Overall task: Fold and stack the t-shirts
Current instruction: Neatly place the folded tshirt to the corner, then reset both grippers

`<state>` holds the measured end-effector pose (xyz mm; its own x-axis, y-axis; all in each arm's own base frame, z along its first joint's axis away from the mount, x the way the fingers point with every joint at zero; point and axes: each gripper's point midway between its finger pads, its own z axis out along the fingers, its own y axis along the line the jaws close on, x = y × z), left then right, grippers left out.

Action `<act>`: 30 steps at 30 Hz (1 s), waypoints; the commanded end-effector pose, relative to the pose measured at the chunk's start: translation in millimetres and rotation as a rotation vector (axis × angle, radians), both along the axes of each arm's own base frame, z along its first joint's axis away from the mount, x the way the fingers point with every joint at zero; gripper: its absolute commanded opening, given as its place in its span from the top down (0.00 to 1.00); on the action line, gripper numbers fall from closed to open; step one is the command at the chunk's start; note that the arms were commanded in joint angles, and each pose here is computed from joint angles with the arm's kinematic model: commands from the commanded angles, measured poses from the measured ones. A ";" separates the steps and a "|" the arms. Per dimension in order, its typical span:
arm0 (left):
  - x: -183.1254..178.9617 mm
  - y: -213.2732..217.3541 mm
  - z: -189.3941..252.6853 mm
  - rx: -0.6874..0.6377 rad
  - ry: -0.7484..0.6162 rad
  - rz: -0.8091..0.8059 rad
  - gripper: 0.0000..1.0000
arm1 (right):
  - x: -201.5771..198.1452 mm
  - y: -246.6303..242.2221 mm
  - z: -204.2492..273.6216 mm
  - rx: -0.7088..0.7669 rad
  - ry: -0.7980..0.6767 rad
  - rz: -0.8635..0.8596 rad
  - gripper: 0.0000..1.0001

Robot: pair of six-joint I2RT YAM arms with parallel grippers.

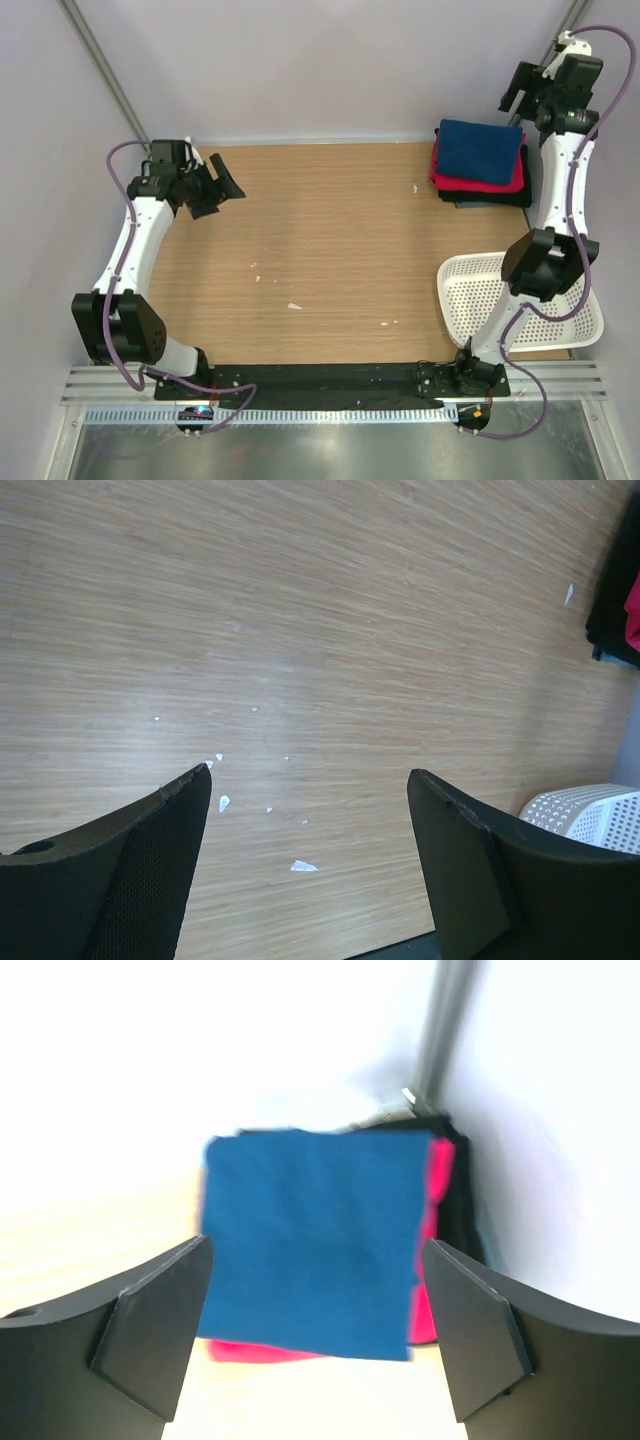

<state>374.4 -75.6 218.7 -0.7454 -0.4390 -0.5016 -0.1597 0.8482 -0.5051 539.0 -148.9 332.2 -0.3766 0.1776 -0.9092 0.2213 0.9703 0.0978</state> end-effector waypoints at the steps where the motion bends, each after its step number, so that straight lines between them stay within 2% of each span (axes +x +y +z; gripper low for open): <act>1: 1.1 1.0 21.7 0.019 -0.076 -0.040 0.19 | 14.5 24.9 10.1 0.046 -0.109 0.011 0.10; 7: -7.2 2.6 25.4 0.034 -0.108 -0.046 0.19 | 45.2 13.4 -64.3 0.067 -0.006 -0.078 0.12; 10: -11.7 2.3 24.6 0.029 -0.110 -0.044 0.19 | 48.9 -4.6 -92.5 0.027 0.040 -0.158 0.07; 14: -14.9 2.5 18.5 0.019 -0.111 -0.025 0.19 | 47.5 -10.6 -132.7 -0.017 0.115 -0.156 0.02; 18: -14.9 3.2 16.1 0.025 -0.101 -0.027 0.18 | 43.9 -11.5 -151.6 -0.017 0.166 -0.156 0.00; 20: -12.5 4.1 20.2 0.036 -0.104 -0.033 0.19 | 40.8 -8.8 -145.7 -0.022 0.168 -0.142 0.00; 23: -4.0 5.8 32.2 0.052 -0.136 -0.037 0.18 | 34.1 -5.3 -105.8 -0.033 0.114 -0.129 0.00; 24: -1.2 6.9 35.3 0.057 -0.144 -0.034 0.18 | 31.9 -2.3 -71.0 -0.040 0.053 -0.118 0.00; 26: 7.8 10.0 50.7 0.074 -0.187 -0.023 0.18 | 23.9 6.2 -40.5 -0.031 0.017 -0.091 0.00; 28: 16.4 12.6 58.4 0.091 -0.215 -0.019 0.18 | 8.9 21.9 13.2 -0.001 -0.077 -0.047 0.00; 30: 27.4 16.4 71.6 0.112 -0.264 -0.006 0.17 | -6.0 33.2 37.1 0.046 -0.125 -0.035 0.00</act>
